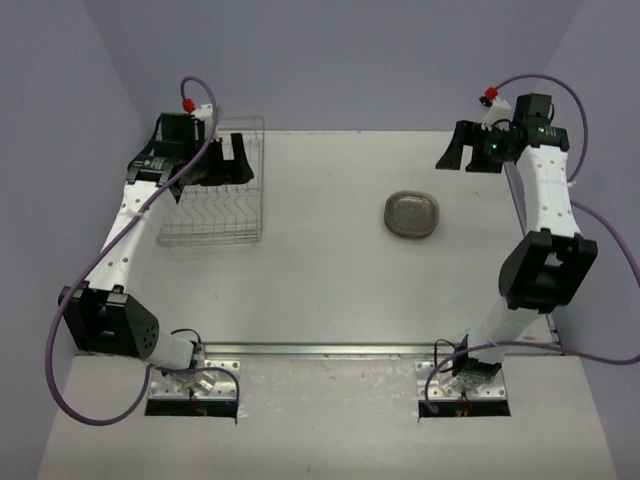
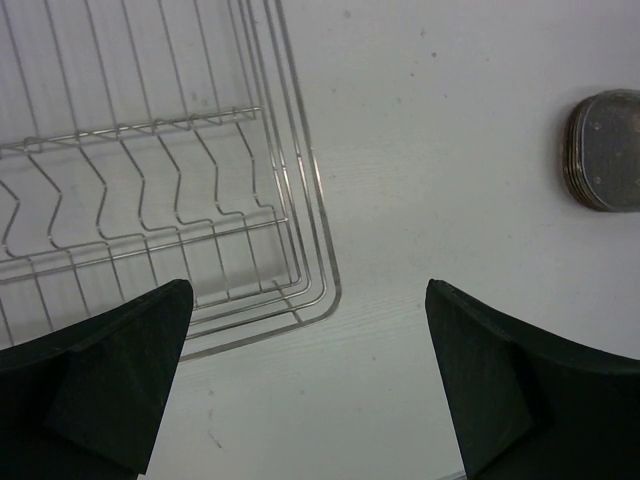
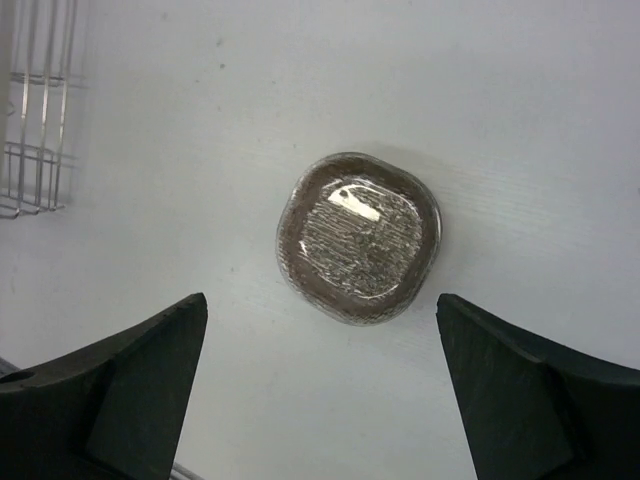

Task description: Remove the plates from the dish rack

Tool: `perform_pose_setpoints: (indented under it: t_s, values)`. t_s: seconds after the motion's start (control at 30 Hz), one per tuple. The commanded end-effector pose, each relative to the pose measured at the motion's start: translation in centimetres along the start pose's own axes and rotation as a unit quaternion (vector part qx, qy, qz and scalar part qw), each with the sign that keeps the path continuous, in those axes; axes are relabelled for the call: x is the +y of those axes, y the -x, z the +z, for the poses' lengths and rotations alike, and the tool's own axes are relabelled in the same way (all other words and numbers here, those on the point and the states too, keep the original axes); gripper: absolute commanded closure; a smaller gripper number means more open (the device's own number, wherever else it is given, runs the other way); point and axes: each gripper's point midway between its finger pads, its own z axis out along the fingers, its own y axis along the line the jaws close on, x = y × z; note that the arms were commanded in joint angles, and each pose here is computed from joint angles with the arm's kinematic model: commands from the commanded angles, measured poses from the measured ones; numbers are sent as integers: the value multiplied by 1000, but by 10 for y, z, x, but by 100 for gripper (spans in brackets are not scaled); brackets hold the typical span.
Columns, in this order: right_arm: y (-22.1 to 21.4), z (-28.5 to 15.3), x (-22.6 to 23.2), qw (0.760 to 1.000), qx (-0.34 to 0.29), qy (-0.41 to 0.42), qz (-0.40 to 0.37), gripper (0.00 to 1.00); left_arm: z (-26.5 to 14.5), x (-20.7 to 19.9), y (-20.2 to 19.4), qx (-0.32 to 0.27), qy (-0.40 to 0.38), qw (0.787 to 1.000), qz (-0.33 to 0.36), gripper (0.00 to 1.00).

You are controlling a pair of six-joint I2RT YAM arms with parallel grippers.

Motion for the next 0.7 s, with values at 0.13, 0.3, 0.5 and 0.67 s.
perform_pose_setpoints:
  t_s: [0.13,0.3,0.5,0.67]
  values:
    - [-50,-38,34,993,-102,-17,-58,1,-34,23,0,-50,23,997,53,0]
    - [-130,-39,29,986,-135,-51,-81,1,-52,45,-16,-101,81,986,101,0]
    - [-147,-49,30,978,-163,-71,-109,1,-48,63,-53,-81,111,984,114,0]
    - [-143,-54,32,976,-173,-72,-113,1,-63,65,-42,-129,132,977,105,0]
